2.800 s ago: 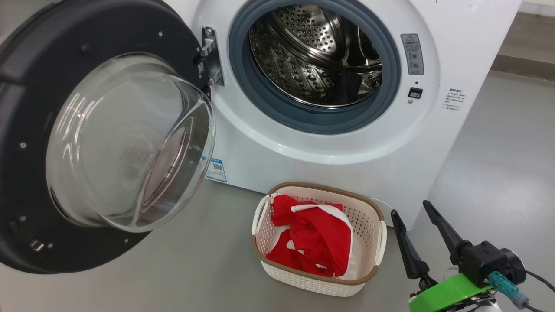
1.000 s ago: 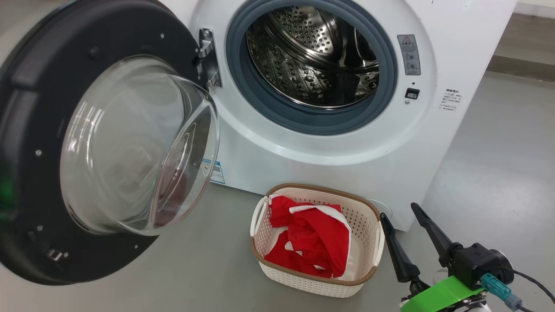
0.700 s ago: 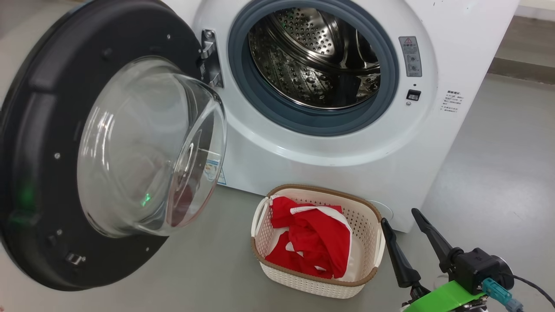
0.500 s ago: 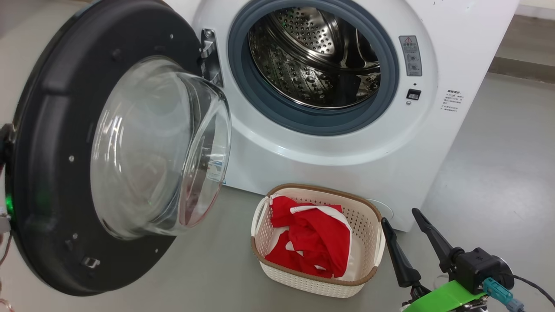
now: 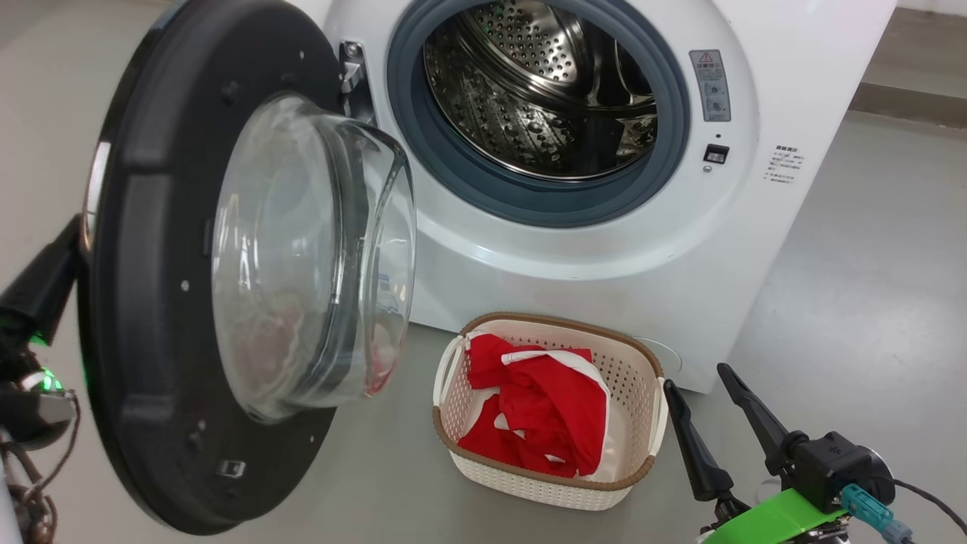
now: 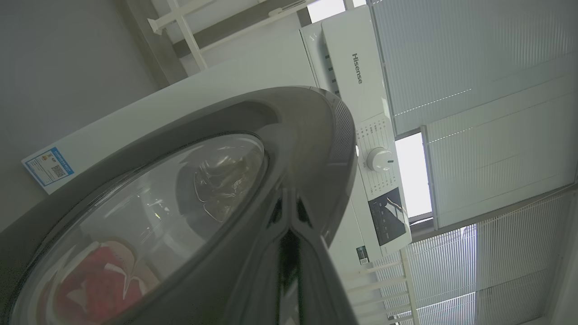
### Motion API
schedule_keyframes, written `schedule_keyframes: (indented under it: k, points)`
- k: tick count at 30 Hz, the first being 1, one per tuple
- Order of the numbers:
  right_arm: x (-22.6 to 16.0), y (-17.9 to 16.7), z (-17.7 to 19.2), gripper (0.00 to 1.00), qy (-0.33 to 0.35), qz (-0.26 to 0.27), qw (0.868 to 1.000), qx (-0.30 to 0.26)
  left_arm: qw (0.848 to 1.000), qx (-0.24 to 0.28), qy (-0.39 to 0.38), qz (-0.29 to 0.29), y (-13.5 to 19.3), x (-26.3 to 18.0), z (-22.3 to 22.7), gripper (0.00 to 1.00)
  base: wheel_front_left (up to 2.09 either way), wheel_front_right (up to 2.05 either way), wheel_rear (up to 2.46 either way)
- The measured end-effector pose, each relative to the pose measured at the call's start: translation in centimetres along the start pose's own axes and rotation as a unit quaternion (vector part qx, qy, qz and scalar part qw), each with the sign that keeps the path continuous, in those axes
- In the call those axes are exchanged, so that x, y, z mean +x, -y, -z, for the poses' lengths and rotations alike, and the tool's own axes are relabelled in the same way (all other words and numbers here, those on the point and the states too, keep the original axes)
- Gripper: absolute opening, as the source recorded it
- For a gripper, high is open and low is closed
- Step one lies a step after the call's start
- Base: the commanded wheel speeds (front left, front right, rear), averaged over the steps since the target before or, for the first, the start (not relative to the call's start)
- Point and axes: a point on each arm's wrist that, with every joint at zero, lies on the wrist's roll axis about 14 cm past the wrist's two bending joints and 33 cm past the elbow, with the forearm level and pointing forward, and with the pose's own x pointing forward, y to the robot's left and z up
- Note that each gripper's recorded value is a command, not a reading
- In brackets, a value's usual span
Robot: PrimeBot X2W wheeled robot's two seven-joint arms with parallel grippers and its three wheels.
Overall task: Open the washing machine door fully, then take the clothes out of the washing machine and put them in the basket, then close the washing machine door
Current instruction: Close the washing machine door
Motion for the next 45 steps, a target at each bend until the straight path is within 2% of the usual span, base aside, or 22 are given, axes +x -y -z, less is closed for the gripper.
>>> schedule_keyframes:
  k: [3, 15, 33, 45]
  points:
    - [-0.1, 0.2, 0.0, 1.00, 0.000, 0.003, 1.000, 0.000, 1.000, -0.013, -0.011, 0.012, 0.4, 0.2, 1.3, 0.00, 0.00, 0.00, 0.00]
    - [-0.4, 1.0, -0.1, 1.00, 0.002, 0.016, 1.000, 0.000, 0.998, -0.011, -0.059, 0.029, 1.8, 1.2, 5.2, 0.00, 0.00, 0.00, 0.00]
    - [-1.8, 3.1, -0.1, 1.00, 0.003, 0.051, 0.999, 0.001, 0.987, -0.049, -0.151, 0.034, 1.3, 3.2, 13.0, 0.00, 0.00, 0.00, 0.00]
    - [-2.3, 4.1, 0.2, 1.00, -0.001, 0.067, 0.998, 0.003, 0.982, -0.061, -0.176, 0.042, 1.7, 4.2, 15.2, 0.00, 0.00, 0.00, 0.00]
